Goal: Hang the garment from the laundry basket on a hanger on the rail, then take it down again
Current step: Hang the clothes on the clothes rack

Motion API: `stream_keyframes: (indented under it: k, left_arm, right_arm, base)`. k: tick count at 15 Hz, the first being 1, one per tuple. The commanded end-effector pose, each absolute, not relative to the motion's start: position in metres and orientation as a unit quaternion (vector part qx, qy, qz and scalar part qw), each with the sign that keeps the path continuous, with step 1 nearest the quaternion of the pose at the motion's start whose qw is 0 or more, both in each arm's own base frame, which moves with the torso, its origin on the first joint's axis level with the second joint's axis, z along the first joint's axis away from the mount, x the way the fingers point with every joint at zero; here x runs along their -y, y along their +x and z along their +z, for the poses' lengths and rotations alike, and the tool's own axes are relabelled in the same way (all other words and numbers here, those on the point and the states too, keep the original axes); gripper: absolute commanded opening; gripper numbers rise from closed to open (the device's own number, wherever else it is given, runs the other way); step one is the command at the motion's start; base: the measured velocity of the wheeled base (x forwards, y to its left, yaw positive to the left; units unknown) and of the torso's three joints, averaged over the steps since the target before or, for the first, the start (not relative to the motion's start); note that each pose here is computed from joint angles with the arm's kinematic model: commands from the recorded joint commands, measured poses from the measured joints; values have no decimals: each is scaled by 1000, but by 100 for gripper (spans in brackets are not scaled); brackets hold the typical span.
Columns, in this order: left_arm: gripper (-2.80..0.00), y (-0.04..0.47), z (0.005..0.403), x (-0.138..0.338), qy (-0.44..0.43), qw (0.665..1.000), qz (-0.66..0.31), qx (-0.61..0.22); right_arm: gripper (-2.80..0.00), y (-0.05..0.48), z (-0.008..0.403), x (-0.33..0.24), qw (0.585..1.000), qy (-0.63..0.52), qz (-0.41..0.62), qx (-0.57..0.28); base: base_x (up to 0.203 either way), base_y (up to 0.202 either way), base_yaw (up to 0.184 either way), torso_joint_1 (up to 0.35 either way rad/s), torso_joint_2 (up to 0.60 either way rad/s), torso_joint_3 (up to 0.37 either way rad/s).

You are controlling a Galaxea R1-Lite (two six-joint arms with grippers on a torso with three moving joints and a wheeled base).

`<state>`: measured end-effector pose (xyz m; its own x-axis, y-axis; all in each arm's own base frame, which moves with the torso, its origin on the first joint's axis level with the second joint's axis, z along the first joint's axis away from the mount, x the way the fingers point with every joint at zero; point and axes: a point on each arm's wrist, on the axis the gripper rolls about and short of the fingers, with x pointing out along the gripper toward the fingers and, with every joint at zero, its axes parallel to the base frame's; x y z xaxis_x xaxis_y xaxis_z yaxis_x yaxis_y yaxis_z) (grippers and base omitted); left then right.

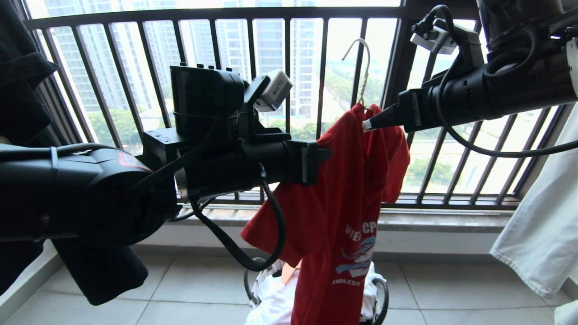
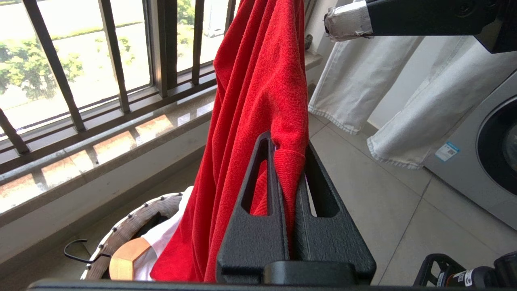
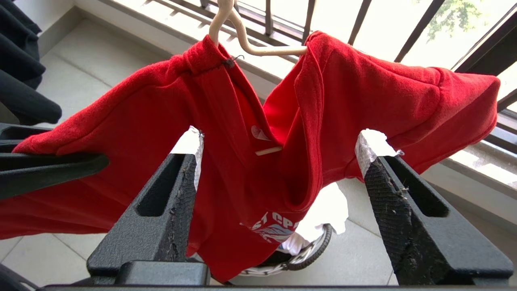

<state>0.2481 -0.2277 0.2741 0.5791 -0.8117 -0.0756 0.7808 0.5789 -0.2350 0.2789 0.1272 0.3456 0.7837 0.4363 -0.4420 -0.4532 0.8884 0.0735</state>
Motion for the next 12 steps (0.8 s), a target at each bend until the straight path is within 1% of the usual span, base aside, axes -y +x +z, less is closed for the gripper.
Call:
stream_keyframes:
  k: [1,2,7,12]
  left_arm:
    - [-280,247,279,225,-92,886,-447,-80]
    - [-280,245,282,223,-95,886,-447,-78]
    - [-280,219,306,198,-133,881,-451,-57]
    - [-280,185,317,171,-158,857,-486,-59]
  right_arm:
    - [0,261,353,-119,945,-17,235,-226]
    - [-280,254,353,-116,944,-19,233,-231]
    - [-280,213,365,-95,942,-21,226,-247]
    - [-280,189,370,-79,942,-24,206,-263]
  base:
    - [0,0,0,0,0,0]
    - [0,0,0,0,0,0]
    - [0,0,0,0,0,0]
    - [0,0,0,0,0,0]
